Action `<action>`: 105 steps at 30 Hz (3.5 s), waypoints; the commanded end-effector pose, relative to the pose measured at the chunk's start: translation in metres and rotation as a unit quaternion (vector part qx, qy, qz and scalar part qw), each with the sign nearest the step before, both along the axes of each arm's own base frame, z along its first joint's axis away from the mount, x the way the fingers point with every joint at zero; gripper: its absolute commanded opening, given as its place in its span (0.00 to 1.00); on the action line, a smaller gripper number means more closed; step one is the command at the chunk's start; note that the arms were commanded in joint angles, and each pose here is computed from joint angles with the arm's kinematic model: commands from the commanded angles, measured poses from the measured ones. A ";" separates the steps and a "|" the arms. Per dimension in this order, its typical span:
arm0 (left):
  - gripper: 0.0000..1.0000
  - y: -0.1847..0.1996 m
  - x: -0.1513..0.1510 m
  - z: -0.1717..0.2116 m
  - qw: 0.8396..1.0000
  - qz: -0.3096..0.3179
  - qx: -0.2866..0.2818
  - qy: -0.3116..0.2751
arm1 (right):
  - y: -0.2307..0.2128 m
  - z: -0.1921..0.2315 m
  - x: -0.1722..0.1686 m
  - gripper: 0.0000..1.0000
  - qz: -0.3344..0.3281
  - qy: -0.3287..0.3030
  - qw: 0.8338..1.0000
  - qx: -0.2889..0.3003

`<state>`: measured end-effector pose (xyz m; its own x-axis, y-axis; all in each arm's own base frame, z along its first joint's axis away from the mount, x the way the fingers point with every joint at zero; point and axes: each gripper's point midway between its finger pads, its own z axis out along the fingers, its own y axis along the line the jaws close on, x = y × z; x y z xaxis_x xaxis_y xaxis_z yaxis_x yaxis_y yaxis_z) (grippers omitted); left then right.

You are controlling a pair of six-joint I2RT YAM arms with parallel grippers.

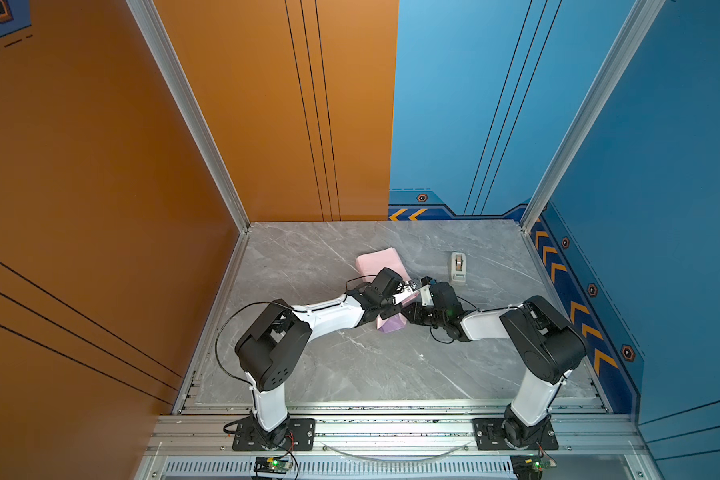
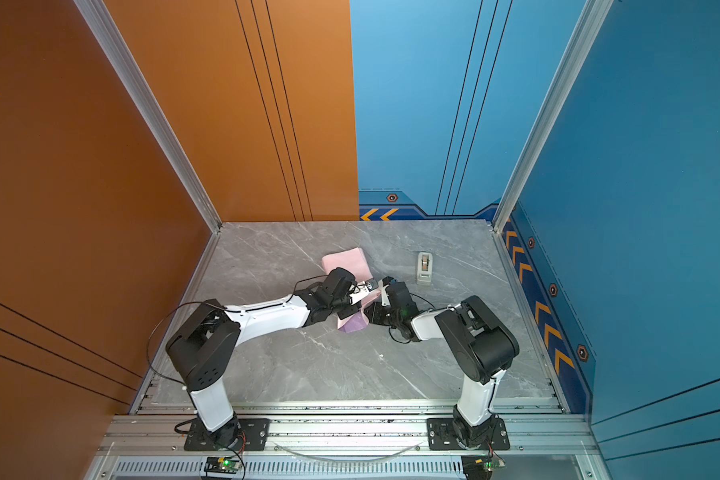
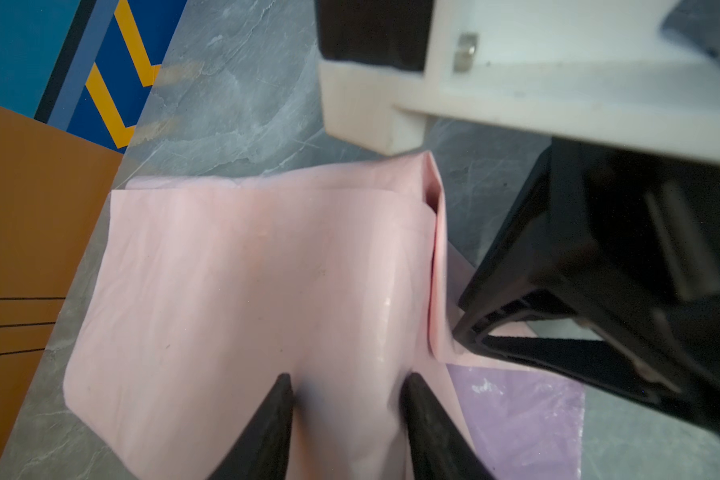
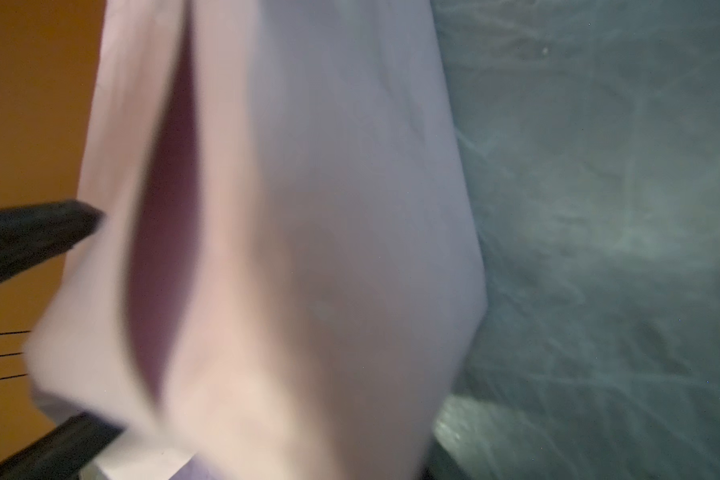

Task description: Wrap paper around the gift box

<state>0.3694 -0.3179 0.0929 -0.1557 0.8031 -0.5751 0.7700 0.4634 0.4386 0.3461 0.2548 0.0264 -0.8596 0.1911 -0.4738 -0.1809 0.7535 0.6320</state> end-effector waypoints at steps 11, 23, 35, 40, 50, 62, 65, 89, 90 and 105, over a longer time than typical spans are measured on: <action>0.45 -0.001 -0.008 -0.018 1.000 0.001 0.002 0.020 | -0.011 0.006 0.006 0.30 -0.041 -0.001 0.999 -0.001; 0.45 -0.001 -0.008 -0.019 1.000 0.000 0.001 0.021 | -0.006 0.010 0.017 0.15 -0.054 0.008 0.998 0.033; 0.45 -0.001 -0.008 -0.019 1.000 -0.001 0.000 0.021 | -0.023 -0.004 0.000 0.35 -0.061 0.028 0.997 0.033; 0.45 -0.001 -0.008 -0.019 1.000 -0.002 0.002 0.020 | -0.040 0.023 -0.007 0.41 -0.044 -0.001 0.999 0.030; 0.45 -0.002 -0.008 -0.019 1.000 -0.003 0.001 0.019 | -0.056 0.070 0.014 0.42 -0.050 -0.032 0.995 0.077; 0.45 -0.002 -0.010 -0.019 1.000 -0.004 0.001 0.020 | -0.042 0.086 0.032 0.49 -0.075 -0.008 0.994 0.081; 0.45 -0.002 -0.010 -0.020 1.000 -0.006 0.002 0.019 | -0.049 0.077 0.033 0.50 -0.098 0.013 0.993 0.062; 0.65 -0.016 -0.002 0.037 0.998 -0.012 -0.055 -0.024 | -0.052 0.036 0.028 0.30 -0.080 0.057 0.994 -0.054; 0.66 -0.015 -0.001 0.043 0.998 -0.010 -0.063 -0.027 | -0.052 0.036 0.028 0.30 -0.080 0.056 0.994 -0.053; 0.64 -0.004 0.008 0.011 0.999 -0.004 -0.038 0.004 | -0.046 0.046 0.031 0.29 -0.079 0.044 0.995 -0.033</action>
